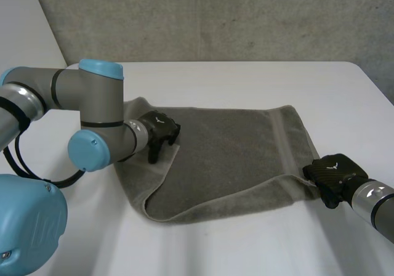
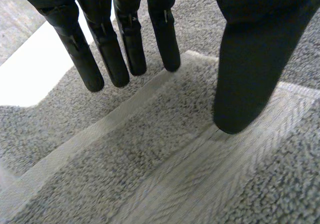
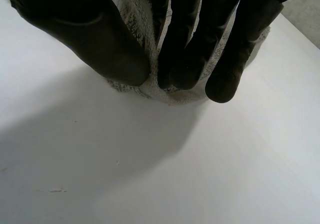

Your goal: Fold the towel.

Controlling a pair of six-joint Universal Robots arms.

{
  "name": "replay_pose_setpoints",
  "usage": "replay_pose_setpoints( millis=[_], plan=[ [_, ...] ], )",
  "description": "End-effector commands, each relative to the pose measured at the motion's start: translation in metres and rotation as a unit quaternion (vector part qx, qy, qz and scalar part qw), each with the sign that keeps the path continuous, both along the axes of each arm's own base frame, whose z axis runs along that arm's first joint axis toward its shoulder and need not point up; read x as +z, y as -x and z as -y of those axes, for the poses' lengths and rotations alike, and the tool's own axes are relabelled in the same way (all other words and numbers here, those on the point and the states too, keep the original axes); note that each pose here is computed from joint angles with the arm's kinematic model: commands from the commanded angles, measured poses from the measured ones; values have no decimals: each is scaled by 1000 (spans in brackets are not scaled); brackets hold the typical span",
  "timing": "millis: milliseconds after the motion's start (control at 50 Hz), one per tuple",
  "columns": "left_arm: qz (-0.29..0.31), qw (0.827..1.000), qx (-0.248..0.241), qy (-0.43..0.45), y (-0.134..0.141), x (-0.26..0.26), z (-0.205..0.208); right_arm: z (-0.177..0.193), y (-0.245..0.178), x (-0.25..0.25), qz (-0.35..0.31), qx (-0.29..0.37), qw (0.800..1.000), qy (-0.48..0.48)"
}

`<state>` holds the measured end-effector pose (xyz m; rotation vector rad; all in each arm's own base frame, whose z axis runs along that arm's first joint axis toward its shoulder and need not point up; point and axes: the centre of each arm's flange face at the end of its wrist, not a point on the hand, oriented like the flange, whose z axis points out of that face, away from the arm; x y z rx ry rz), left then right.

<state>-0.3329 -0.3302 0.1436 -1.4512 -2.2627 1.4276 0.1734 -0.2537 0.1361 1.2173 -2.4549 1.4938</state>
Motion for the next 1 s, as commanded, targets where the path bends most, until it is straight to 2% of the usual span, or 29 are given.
replay_pose_setpoints(
  millis=[20, 660, 860, 1000],
  plan=[
    [6, 1000, 2, 6, -2, 0, 3, -1, 0, 0, -1, 1, 1000, -1],
    [25, 1000, -7, 0, -4, -6, -1, 0, 1, -5, -10, 3, 1000, -1],
    [36, 999, 19, 18, -12, 12, -4, 0, 1, -5, -10, 3, 1000, -2],
    [39, 999, 21, 17, -17, 13, -12, 0, 1, -5, -10, 3, 1000, -2]
  ],
)
